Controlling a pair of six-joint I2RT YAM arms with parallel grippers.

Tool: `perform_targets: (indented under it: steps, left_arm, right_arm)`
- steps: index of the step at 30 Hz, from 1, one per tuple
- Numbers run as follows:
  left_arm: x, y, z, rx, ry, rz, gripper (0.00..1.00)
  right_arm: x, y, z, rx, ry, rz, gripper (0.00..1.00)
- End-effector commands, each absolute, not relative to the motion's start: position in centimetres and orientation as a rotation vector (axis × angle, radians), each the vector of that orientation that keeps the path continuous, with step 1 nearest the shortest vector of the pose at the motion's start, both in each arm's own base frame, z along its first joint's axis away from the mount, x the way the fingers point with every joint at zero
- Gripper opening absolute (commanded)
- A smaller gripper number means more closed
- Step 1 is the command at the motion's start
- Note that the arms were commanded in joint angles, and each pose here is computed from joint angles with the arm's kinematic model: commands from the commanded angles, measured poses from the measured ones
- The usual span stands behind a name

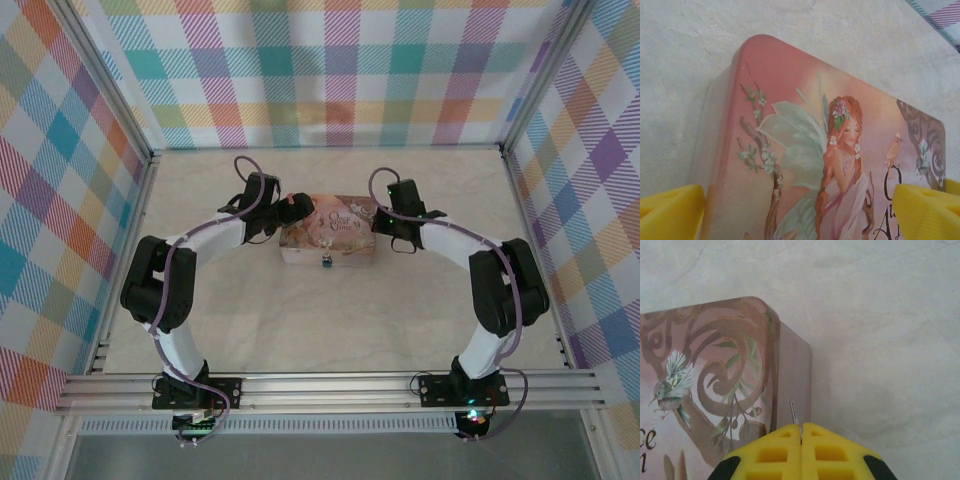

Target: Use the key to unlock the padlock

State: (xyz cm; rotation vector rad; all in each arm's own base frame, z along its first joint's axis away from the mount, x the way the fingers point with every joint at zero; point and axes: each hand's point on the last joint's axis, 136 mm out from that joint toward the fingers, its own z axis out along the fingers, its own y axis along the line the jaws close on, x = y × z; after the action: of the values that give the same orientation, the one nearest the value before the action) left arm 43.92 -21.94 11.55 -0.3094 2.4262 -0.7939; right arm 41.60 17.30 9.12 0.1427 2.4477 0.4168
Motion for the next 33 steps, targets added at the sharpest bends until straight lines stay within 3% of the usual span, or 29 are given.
perform_targets:
  steps: [1,7,17,22,33]
  left_arm:
    - [43.3,-24.6,12.6,-0.224,2.412,-0.892,0.95]
    - [42.0,-25.6,12.5,-0.196,2.423,-0.896,0.95]
    - [40.3,-19.6,15.1,-0.280,2.329,-0.710,1.00]
    - [36.9,-18.1,16.8,-0.231,2.293,-0.677,1.00]
    - [28.6,-21.7,16.5,-0.023,2.180,-0.926,1.00]
  right_arm:
    - [39.0,18.3,8.8,0.106,2.467,0.458,0.00]
    - [36.2,17.7,8.8,0.105,2.462,0.450,0.00]
    - [35.1,15.5,8.8,0.122,2.485,0.322,0.00]
    - [34.9,14.0,10.5,0.127,2.459,0.261,0.00]
    - [37.6,15.0,16.2,0.019,2.381,0.244,0.00]
